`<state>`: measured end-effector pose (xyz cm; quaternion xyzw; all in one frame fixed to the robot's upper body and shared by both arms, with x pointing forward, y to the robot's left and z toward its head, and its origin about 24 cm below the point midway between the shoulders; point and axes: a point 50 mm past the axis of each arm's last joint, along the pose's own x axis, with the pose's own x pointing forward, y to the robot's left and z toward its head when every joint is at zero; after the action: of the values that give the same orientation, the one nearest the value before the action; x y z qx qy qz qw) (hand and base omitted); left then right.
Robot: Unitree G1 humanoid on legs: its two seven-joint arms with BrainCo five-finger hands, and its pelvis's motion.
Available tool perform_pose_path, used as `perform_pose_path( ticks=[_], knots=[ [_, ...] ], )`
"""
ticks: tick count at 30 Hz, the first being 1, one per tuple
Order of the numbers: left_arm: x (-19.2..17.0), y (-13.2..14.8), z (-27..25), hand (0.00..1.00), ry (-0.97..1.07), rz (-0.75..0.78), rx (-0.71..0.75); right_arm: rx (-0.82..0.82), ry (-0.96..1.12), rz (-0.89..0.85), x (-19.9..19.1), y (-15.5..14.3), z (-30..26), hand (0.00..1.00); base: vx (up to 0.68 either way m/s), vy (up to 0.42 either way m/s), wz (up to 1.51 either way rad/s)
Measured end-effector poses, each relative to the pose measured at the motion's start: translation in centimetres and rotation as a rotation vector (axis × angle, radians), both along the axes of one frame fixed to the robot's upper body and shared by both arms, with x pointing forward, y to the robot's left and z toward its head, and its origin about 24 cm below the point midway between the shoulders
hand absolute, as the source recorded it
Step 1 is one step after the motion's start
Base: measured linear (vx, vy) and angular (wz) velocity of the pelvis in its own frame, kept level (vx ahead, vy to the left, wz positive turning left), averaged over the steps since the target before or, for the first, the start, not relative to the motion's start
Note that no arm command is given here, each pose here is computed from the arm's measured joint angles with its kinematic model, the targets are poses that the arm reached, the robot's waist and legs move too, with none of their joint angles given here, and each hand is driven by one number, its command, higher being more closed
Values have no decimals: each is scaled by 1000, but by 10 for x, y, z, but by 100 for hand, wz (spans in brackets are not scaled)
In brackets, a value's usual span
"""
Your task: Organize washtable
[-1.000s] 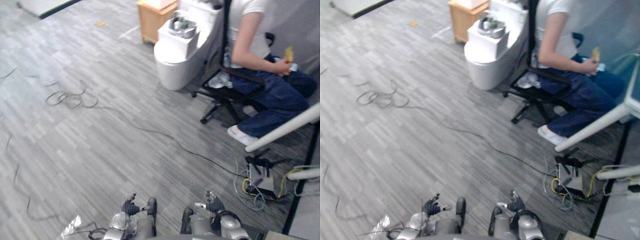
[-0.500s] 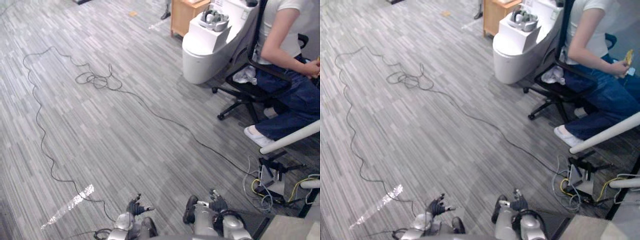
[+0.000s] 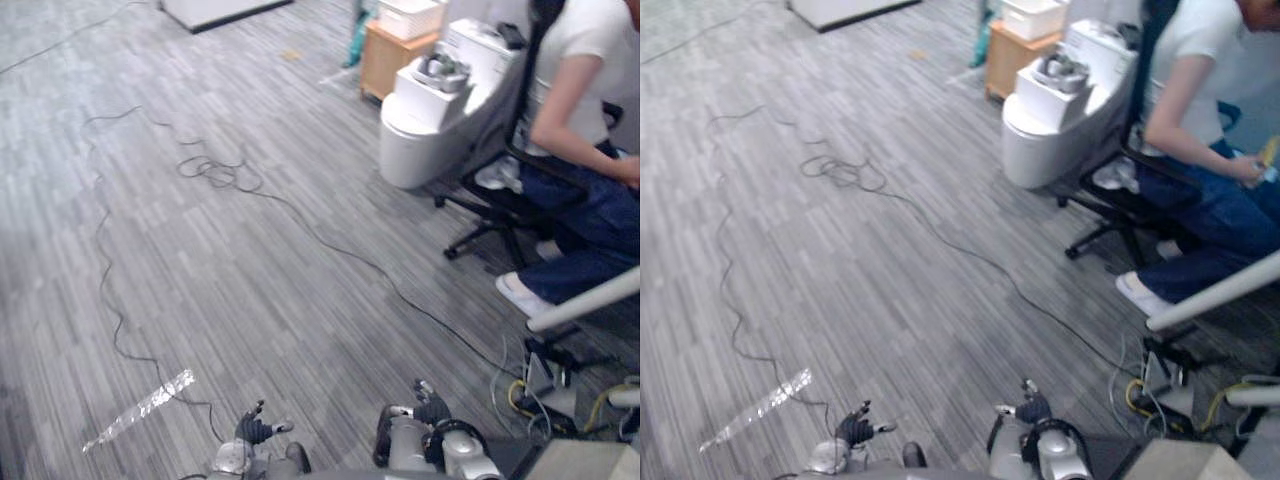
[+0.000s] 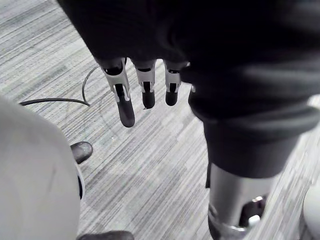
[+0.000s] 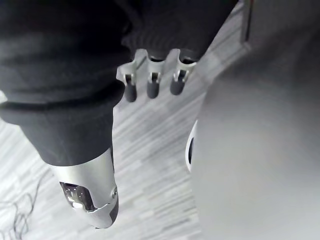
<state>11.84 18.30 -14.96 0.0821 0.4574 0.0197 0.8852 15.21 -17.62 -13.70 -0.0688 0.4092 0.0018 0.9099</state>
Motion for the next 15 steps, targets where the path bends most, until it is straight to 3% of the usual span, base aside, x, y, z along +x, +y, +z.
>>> perform_pose_path(
  ticks=[7,9,11,15],
  knots=[
    [3,13,2,0,-9,14,45,30,54,-79,-22,-1,-8,0,120,-235,170],
    [10,-5,1,0,-16,-10,2,21,44,-152,-21,-13,-7,0,162,-275,132],
    [19,-30,3,0,-37,-58,-50,-14,50,-216,-28,-35,-6,0,117,-81,104],
    [31,-17,8,0,-71,-98,1,4,59,-223,-30,-29,-7,0,42,8,29]
  ],
)
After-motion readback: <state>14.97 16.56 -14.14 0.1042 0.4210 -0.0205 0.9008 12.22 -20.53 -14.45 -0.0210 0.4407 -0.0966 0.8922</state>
